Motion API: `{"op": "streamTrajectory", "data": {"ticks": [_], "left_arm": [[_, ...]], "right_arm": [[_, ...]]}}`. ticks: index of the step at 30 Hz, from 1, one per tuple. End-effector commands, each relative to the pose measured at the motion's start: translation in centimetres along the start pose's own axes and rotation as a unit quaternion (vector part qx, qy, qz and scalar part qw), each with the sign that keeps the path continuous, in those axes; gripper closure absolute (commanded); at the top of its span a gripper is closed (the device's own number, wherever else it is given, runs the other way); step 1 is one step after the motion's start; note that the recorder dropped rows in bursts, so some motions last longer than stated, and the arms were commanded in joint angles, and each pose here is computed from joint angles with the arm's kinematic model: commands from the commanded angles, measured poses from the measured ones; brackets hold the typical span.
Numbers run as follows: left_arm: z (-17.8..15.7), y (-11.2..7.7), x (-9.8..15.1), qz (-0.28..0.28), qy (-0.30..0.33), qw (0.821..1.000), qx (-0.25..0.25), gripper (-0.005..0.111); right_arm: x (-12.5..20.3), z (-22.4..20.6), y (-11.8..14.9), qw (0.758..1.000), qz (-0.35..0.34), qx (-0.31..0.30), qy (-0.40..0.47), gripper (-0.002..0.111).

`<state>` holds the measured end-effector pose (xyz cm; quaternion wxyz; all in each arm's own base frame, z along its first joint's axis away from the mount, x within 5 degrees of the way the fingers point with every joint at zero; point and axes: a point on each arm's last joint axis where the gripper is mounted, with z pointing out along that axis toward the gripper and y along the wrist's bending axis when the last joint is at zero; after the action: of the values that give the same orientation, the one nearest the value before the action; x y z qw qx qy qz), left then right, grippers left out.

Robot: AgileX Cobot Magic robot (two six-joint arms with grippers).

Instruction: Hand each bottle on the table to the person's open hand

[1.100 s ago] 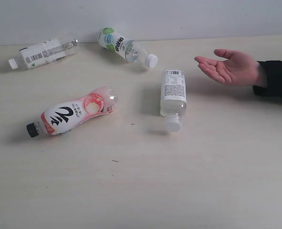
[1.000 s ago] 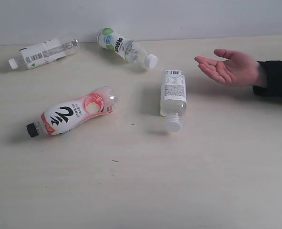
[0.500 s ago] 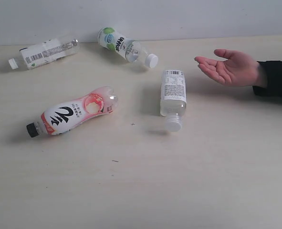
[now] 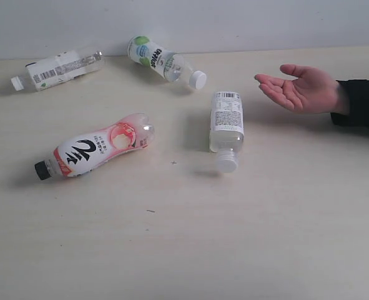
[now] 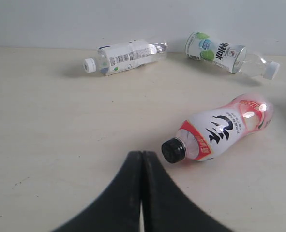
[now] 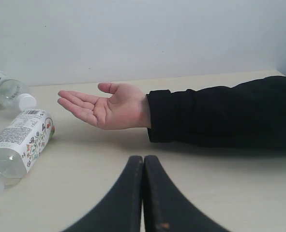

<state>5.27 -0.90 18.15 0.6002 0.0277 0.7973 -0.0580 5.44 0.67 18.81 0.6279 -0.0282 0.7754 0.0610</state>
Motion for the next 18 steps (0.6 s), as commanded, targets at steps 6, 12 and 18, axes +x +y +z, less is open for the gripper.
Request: {"op": "streamTrajectory", "data": {"ticks": [6,12,18], "left_arm": [[-0.01,0.04,0.01,0.000,-0.006,1.000,-0.002,0.107],[-0.01,0.04,0.01,0.000,-0.006,1.000,-0.002,0.107],[-0.03,0.14,-0.51,0.023,-0.034,0.999,-0.009,0.107]], "right_arm": [[0.09,0.00,-0.03,1.000,-0.004,0.002,-0.003,0.108],[0.09,0.00,-0.03,1.000,-0.004,0.002,-0.003,0.108],[0.09,0.00,-0.03,1.000,-0.004,0.002,-0.003,0.108]]}}
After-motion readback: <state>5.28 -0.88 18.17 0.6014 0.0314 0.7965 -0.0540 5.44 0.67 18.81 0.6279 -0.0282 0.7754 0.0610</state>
